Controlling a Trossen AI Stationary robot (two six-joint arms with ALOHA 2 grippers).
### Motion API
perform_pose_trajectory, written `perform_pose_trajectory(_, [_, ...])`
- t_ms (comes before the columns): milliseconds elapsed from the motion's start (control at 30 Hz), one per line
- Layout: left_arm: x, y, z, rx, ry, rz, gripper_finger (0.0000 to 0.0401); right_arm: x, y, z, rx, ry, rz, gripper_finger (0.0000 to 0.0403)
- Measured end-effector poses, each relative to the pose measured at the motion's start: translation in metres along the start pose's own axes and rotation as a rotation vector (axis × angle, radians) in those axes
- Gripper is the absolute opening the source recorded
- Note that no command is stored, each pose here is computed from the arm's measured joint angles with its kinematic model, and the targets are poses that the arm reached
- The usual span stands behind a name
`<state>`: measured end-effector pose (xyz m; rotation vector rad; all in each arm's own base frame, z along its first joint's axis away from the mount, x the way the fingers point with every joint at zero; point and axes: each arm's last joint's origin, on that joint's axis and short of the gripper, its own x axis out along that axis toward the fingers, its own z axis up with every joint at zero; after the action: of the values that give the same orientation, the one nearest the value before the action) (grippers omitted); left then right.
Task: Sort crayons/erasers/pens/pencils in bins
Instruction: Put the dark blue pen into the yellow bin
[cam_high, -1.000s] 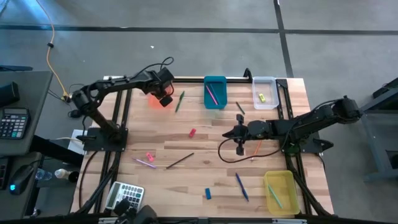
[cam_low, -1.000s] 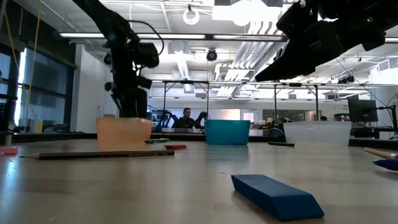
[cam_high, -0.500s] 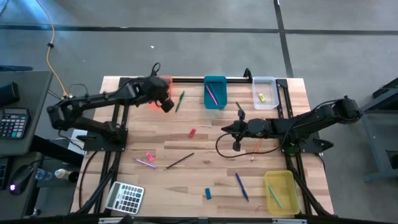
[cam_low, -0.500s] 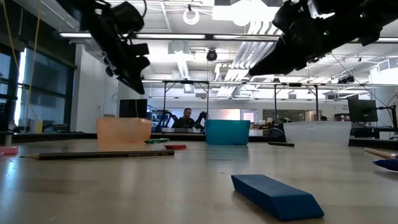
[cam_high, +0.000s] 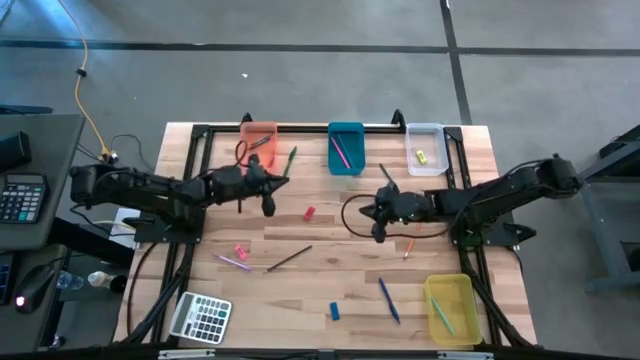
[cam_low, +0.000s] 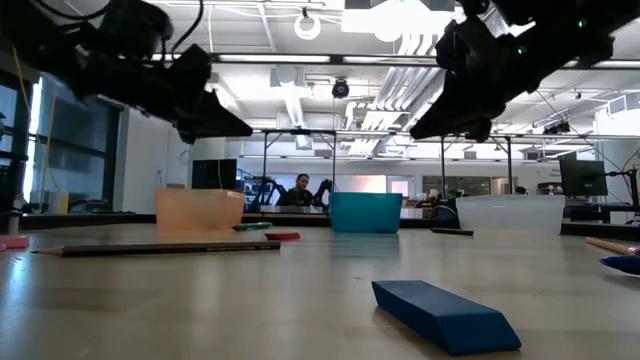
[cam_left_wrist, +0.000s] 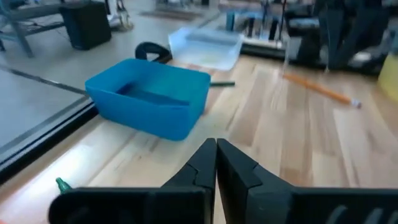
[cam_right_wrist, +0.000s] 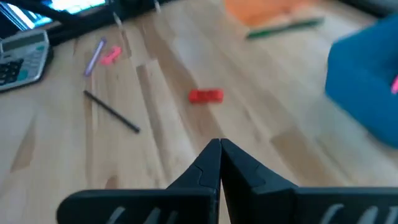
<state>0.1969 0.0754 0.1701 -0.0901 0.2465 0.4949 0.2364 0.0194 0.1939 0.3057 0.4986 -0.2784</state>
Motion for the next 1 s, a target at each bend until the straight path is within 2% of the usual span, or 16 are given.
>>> perform_pose_trajectory(167, [-0.012,-0.001,-0.013,-0.080,-0.114,0.011,0.0000,-0.011,0.019,0.014,0.089,0.169,-0.090,0.0000])
perform_pose_trajectory(400, [-0.027,-0.003,-0.021,-0.081,-0.239,-0.158,0.0000,-0.008,0.045,0.011,0.251,0.476,-0.111,0.0000])
perform_pose_trajectory(533, [-0.030,-0.009,-0.022,-0.029,-0.273,-0.236,0.0000,0.002,0.065,0.009,0.341,0.567,-0.126,0.0000])
perform_pose_trajectory(700, [-0.031,-0.018,-0.022,0.041,-0.319,-0.280,0.0000,0.006,0.092,-0.004,0.399,0.675,-0.226,0.0000])
perform_pose_trajectory(867, [-0.030,-0.022,-0.022,0.046,-0.359,-0.301,0.0000,0.006,0.115,-0.019,0.522,0.784,-0.277,0.0000])
perform_pose_trajectory(1000, [-0.026,-0.023,-0.027,0.049,-0.336,-0.301,0.0000,0.004,0.131,-0.028,0.596,0.809,-0.297,0.0001])
